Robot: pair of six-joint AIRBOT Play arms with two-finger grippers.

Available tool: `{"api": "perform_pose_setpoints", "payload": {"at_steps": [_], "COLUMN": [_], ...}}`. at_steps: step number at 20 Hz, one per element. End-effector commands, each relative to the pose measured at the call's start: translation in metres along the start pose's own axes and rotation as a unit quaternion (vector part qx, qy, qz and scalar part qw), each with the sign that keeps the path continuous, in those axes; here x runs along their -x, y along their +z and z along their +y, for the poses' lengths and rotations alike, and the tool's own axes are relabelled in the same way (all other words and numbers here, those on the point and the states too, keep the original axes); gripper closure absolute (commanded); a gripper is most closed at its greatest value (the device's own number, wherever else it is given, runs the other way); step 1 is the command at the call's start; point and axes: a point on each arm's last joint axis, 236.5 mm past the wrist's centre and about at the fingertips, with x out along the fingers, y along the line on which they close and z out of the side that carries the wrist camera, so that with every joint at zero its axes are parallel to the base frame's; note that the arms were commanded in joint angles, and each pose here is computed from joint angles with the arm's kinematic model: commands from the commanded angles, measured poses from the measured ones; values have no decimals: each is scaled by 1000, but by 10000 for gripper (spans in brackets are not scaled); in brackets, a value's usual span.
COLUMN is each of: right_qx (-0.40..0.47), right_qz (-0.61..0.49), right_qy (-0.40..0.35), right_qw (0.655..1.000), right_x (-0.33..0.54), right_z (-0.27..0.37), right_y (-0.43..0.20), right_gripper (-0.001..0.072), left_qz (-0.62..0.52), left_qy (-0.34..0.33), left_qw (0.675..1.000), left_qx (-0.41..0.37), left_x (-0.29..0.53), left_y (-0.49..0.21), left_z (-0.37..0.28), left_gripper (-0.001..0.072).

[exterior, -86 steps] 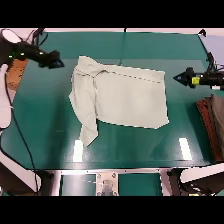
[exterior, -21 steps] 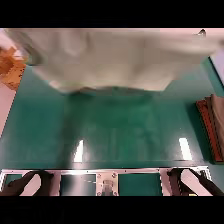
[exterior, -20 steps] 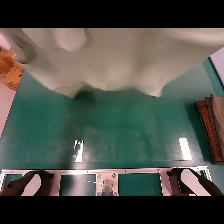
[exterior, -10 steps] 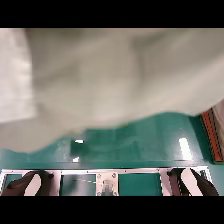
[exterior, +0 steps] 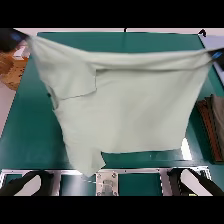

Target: Fold the shirts.

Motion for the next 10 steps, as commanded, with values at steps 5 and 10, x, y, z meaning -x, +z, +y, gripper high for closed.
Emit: {"api": "perform_pose_setpoints", "payload": {"at_steps": [5, 10], "right_qx": [-137, -154], "right_qz": [144, 134], "right_qy": [-65, -19], "right_qw": [978, 979], "right_x": [-178, -230], "right_z": [-176, -179], "right_y": [-85, -27], "right_gripper": [694, 695], "left_qz": [42, 9], "left_qy": [73, 79], "left_qw": [981, 982], "left_qx": [177, 169], "left_x": [-178, -197], "left_y": [-90, -63], "left_z": [145, 160], "left_gripper": [686, 685]}}
